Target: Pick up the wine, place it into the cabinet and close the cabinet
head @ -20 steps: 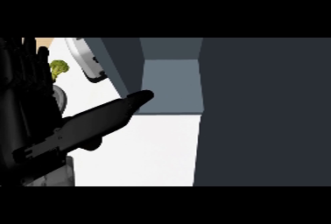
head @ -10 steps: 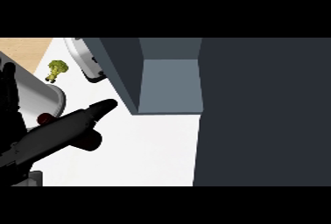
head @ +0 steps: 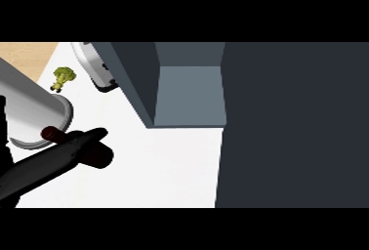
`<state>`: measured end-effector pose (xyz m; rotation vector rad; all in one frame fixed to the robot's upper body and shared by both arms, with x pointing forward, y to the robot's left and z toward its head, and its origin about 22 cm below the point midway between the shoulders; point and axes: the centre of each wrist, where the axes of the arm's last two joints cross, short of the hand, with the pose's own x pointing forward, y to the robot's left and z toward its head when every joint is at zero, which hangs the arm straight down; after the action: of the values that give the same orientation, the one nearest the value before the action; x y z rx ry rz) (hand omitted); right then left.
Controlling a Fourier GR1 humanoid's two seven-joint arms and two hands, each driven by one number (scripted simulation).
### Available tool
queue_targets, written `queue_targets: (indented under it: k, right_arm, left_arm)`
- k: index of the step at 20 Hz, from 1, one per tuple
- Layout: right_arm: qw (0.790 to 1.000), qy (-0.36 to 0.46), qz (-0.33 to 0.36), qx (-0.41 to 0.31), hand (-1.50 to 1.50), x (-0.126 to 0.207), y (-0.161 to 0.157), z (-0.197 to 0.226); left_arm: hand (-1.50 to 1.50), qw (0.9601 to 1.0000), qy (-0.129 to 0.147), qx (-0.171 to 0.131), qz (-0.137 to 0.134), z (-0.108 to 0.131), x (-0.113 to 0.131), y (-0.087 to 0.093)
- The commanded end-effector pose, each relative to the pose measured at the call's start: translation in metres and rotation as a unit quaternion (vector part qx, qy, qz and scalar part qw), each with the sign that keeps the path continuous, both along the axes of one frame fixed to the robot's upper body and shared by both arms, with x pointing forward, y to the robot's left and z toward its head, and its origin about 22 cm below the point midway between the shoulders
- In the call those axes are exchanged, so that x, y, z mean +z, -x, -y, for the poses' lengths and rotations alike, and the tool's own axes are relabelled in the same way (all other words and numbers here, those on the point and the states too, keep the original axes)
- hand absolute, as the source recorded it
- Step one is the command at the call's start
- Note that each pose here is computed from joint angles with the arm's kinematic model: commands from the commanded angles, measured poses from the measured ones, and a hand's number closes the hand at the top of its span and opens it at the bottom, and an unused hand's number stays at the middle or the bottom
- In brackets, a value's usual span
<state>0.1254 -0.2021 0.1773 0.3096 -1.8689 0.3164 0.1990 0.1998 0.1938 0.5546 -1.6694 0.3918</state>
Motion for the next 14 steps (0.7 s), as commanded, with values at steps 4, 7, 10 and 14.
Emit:
queue_targets:
  k: [4,7,10,14]
  right_arm:
    - [0.999,-0.020,0.042,0.014,-1.50,0.035,0.036,0.011]
    - [0.999,-0.028,0.028,0.017,-1.50,0.036,0.045,0.006]
    - [0.999,-0.025,0.034,0.017,-1.50,0.034,0.048,0.013]
    - [0.999,-0.020,0.041,0.019,-1.50,0.035,0.043,0.014]
  left_arm:
    - [-1.50,0.9993,0.013,0.001,-0.036,-0.015,-0.037,0.001]
    - [-1.50,0.9992,0.012,0.004,-0.037,-0.024,-0.058,-0.006]
    - [-1.50,0.9983,0.027,0.003,-0.052,-0.044,-0.075,-0.001]
    - [-1.50,0.9981,0.023,-0.005,-0.056,-0.048,-0.097,-0.016]
